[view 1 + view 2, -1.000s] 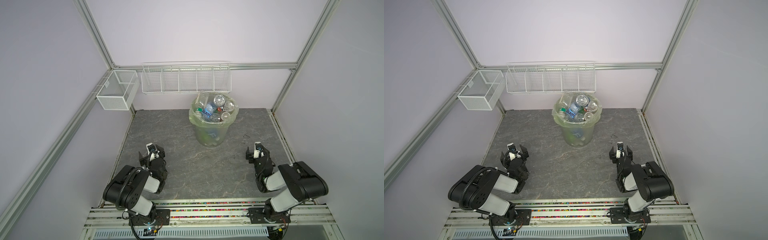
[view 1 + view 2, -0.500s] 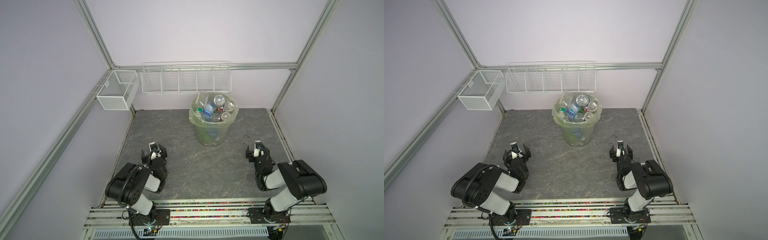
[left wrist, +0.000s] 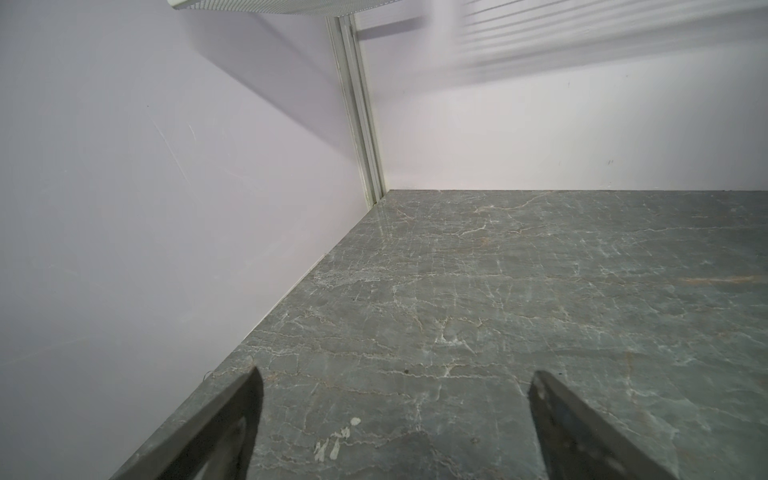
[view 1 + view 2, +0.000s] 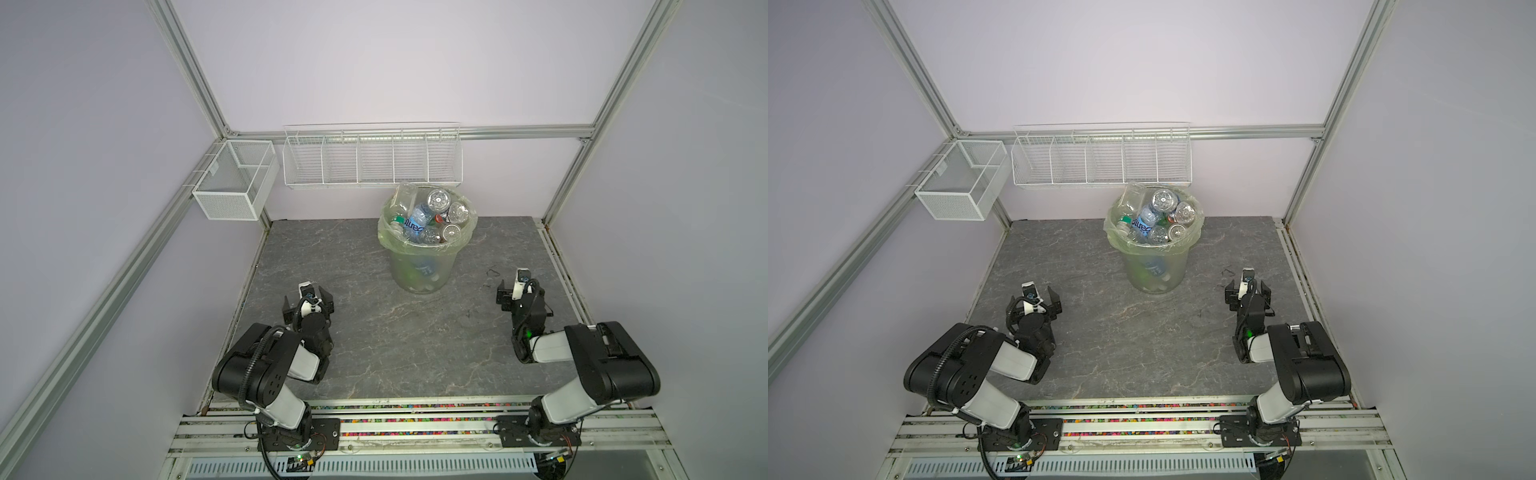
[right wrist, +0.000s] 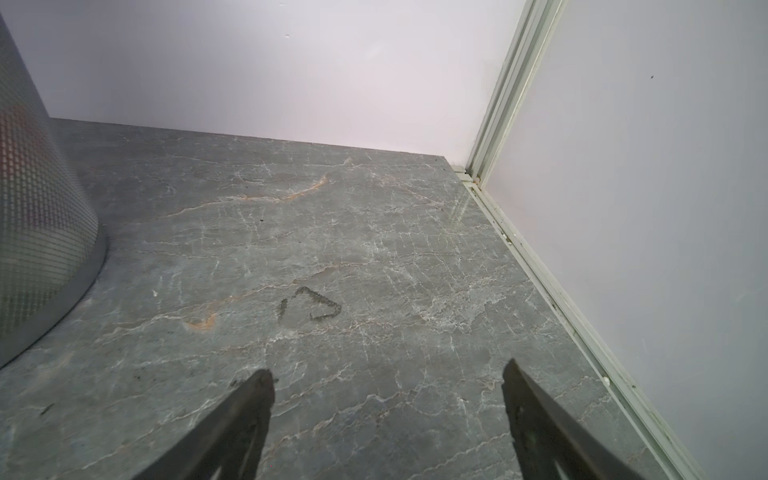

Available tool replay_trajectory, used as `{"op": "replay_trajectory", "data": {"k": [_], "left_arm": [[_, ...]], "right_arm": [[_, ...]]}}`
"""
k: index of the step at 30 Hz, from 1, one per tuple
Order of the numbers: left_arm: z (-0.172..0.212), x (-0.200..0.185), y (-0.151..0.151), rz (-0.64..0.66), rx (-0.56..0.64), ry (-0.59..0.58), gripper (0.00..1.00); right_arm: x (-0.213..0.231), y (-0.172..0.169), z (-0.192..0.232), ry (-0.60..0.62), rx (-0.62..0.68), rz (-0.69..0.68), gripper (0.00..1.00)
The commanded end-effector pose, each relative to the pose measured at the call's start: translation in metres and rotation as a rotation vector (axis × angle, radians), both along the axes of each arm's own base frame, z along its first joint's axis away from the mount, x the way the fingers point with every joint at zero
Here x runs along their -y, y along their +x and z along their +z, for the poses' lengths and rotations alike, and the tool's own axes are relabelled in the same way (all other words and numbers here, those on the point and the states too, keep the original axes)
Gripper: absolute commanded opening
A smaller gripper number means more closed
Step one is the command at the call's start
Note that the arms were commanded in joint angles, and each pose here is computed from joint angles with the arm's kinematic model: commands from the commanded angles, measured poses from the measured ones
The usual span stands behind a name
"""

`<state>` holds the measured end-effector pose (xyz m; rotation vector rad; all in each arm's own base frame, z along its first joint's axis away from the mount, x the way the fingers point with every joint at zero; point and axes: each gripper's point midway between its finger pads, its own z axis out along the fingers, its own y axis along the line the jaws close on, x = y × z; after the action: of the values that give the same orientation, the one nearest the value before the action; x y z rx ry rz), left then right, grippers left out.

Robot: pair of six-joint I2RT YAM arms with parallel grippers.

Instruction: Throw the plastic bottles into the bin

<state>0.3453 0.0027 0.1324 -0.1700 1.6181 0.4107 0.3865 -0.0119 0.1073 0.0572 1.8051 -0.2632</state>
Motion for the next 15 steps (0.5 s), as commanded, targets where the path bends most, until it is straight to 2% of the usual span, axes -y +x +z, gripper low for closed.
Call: {"op": "replay_trajectory", "data": {"k": [1, 4, 6, 9, 15], "left_arm": [[0.008, 0.005, 0.009, -0.045, 0.033, -0.019, 0.99], [-0.003, -0.004, 0.013, -0.066, 0.002, -0.088, 0.99], [-0.002, -0.001, 0.029, -0.100, -0.007, -0.079, 1.00], [-0.004, -0.004, 0.034, -0.084, -0.052, -0.103, 1.00], [-0.006, -0.009, 0.042, -0.070, -0.070, -0.112, 1.00]], "right_arm": [[0.004, -0.001, -0.008, 0.022, -0.050, -0.014, 0.89], [0.005, 0.001, -0.008, 0.029, -0.055, -0.014, 0.89], [0.004, 0.001, -0.008, 0.030, -0.057, -0.012, 0.89], [0.005, 0.000, -0.008, 0.031, -0.056, -0.014, 0.89], [0.006, 0.000, -0.009, 0.032, -0.057, -0.019, 0.89]]}}
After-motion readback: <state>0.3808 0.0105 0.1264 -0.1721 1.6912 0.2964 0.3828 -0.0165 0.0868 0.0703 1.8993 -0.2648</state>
